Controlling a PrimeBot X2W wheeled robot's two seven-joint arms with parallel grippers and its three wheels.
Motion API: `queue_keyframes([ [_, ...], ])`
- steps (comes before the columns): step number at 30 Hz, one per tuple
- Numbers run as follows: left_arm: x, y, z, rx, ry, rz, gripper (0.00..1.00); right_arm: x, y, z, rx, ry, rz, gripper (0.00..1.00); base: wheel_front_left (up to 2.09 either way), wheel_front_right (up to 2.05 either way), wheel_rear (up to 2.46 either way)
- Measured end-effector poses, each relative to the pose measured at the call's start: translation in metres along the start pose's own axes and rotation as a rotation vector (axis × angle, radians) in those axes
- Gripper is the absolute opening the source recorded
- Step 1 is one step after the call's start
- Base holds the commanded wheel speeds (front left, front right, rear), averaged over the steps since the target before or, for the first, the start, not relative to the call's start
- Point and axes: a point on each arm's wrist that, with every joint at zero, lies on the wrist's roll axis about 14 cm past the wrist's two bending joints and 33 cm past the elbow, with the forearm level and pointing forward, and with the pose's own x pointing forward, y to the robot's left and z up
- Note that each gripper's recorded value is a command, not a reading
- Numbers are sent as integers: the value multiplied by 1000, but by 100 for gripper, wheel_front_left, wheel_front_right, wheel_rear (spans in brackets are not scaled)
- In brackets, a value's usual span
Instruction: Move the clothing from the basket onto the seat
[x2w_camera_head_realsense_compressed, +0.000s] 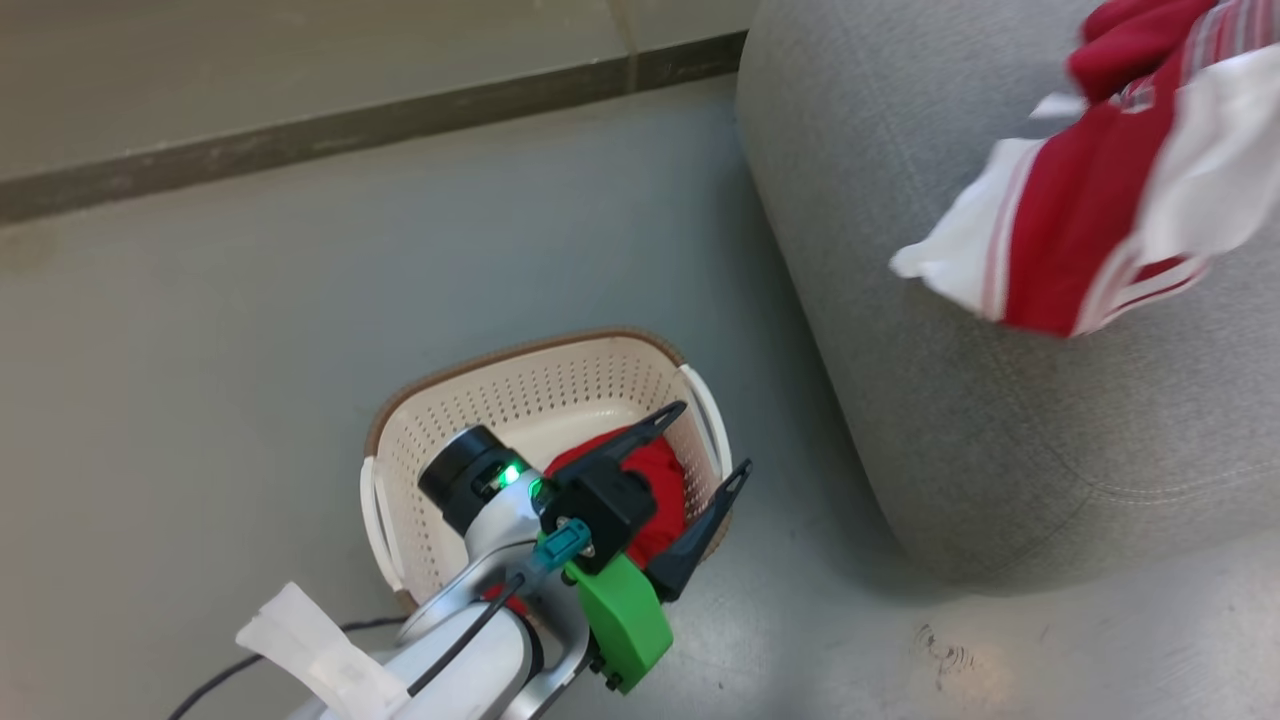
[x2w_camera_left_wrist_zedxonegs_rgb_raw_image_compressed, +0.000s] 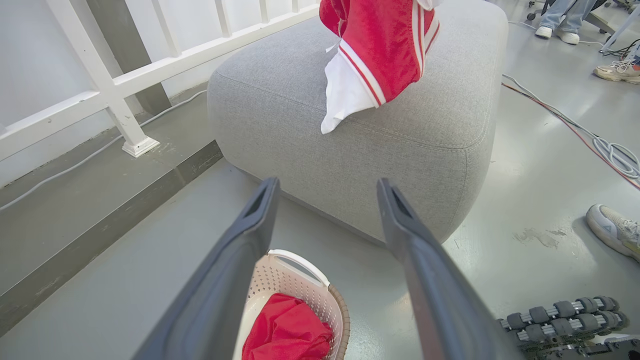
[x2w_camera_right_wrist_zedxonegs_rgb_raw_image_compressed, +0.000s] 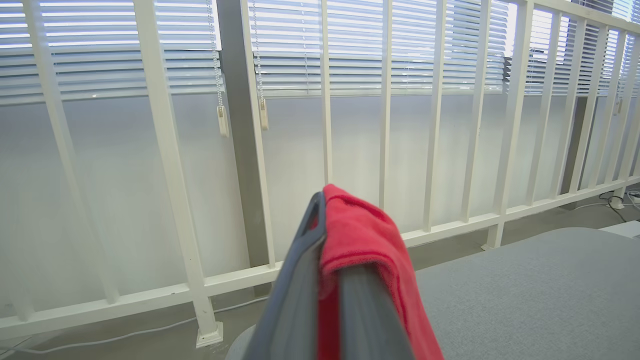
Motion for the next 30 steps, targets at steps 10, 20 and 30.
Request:
queue_keyframes([
  [10, 1, 18, -2, -26, -14, 22, 100, 52, -26, 42, -72, -122, -63, 0, 0, 0, 0],
  [20, 0, 48, -22, -68, 15, 69, 100, 54, -20, -50, -58, 77, -89, 0, 0, 0, 0],
  [30, 2, 60, -35, -66, 37, 67, 100, 23, -25, -127, 18, 261, -176, 0, 0, 0, 0],
])
